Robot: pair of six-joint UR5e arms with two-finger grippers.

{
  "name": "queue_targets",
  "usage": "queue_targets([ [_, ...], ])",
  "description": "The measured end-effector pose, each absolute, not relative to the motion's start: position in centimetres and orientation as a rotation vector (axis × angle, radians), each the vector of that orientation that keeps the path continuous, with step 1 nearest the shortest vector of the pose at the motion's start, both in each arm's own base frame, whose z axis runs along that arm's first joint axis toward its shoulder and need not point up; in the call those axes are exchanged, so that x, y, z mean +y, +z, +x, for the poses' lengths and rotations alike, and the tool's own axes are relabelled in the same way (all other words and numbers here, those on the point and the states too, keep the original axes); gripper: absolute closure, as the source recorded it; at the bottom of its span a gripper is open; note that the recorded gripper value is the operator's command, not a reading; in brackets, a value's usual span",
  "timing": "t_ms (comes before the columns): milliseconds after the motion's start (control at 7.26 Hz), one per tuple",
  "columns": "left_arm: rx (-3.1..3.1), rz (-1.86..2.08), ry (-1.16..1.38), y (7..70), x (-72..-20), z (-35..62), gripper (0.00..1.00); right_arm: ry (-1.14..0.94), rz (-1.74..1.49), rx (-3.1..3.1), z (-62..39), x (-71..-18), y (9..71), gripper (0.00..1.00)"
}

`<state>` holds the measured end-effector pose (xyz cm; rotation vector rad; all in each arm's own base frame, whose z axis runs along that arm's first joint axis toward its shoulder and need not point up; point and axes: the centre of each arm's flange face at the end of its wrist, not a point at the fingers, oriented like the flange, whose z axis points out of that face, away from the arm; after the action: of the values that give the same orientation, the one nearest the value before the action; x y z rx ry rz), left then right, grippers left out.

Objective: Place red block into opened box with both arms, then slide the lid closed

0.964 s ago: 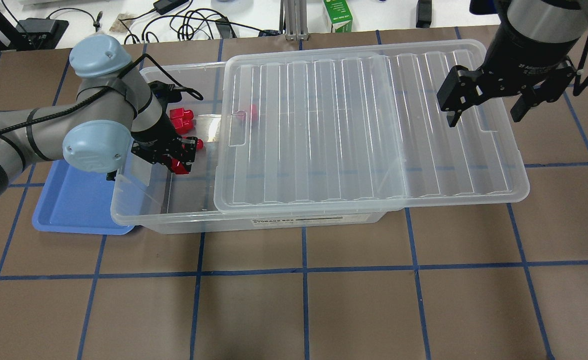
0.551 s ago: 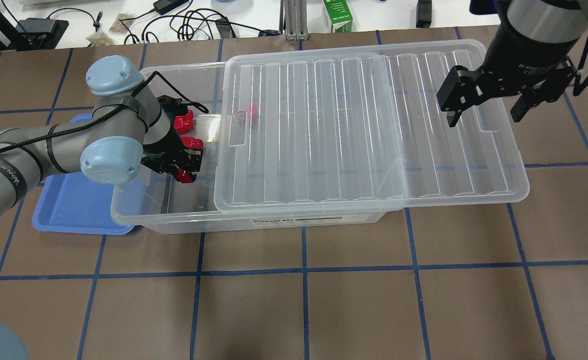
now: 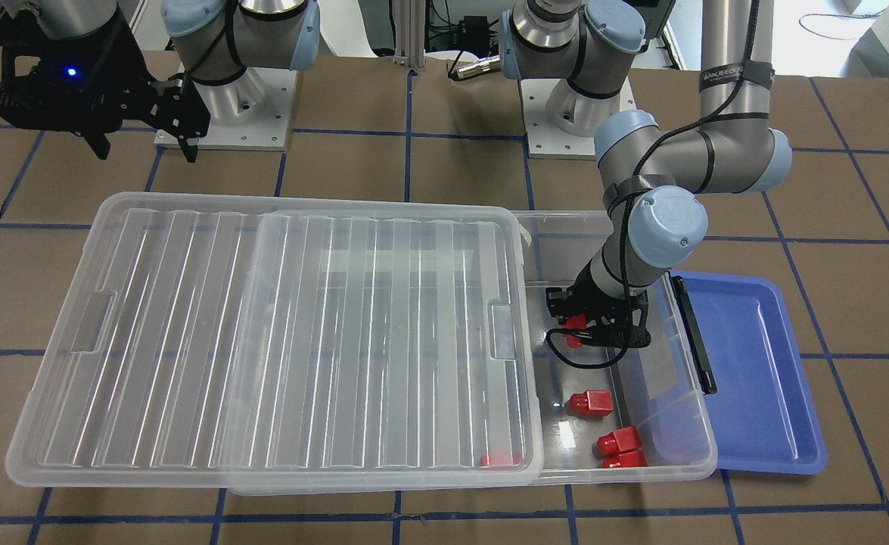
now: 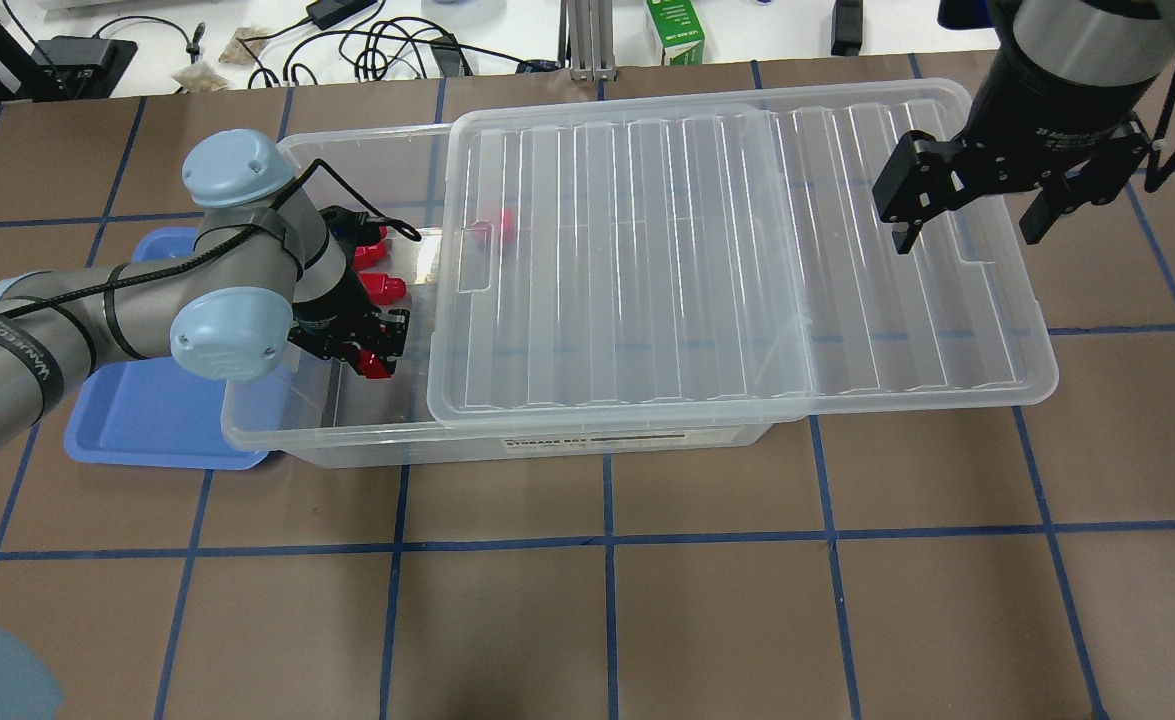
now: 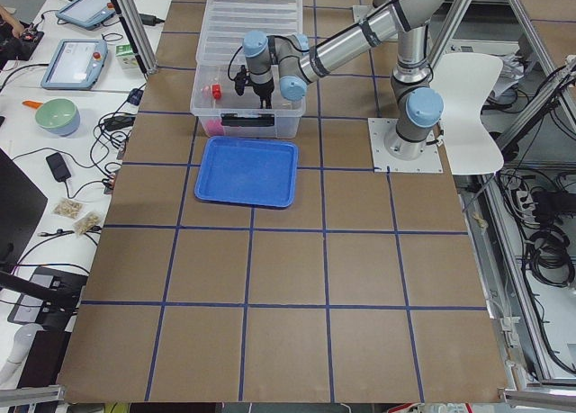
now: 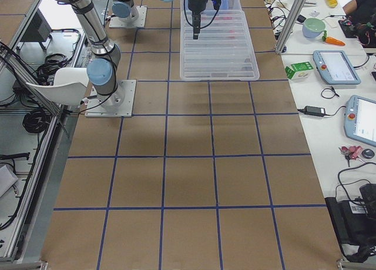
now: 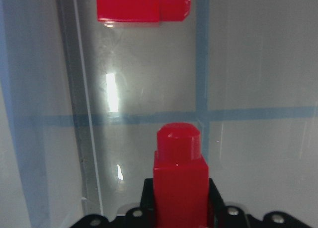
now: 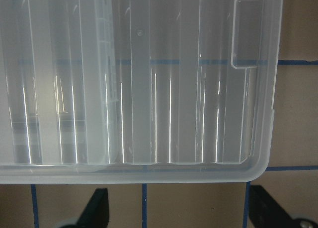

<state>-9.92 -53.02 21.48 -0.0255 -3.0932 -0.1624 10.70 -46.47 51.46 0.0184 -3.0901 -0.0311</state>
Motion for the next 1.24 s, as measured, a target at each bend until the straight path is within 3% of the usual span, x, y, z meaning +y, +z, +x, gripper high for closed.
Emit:
queue_targets([
  [275,-3.096,-0.021,-0.156,21.2,-53.1,-9.8,0.00,-0.029,0.019,-3.090,10.7,-46.5,51.5,0.00],
  [689,-3.101,-0.025,-0.088,24.5,-53.4,-10.2,0.00,-0.030,0.018,-3.090,10.7,-46.5,51.5,0.00],
  [1240,-3.101,0.031,-0.183,38.5,-53.3,-10.4,0.00,-0.033,0.012,-3.090,10.7,-46.5,51.4,0.00],
])
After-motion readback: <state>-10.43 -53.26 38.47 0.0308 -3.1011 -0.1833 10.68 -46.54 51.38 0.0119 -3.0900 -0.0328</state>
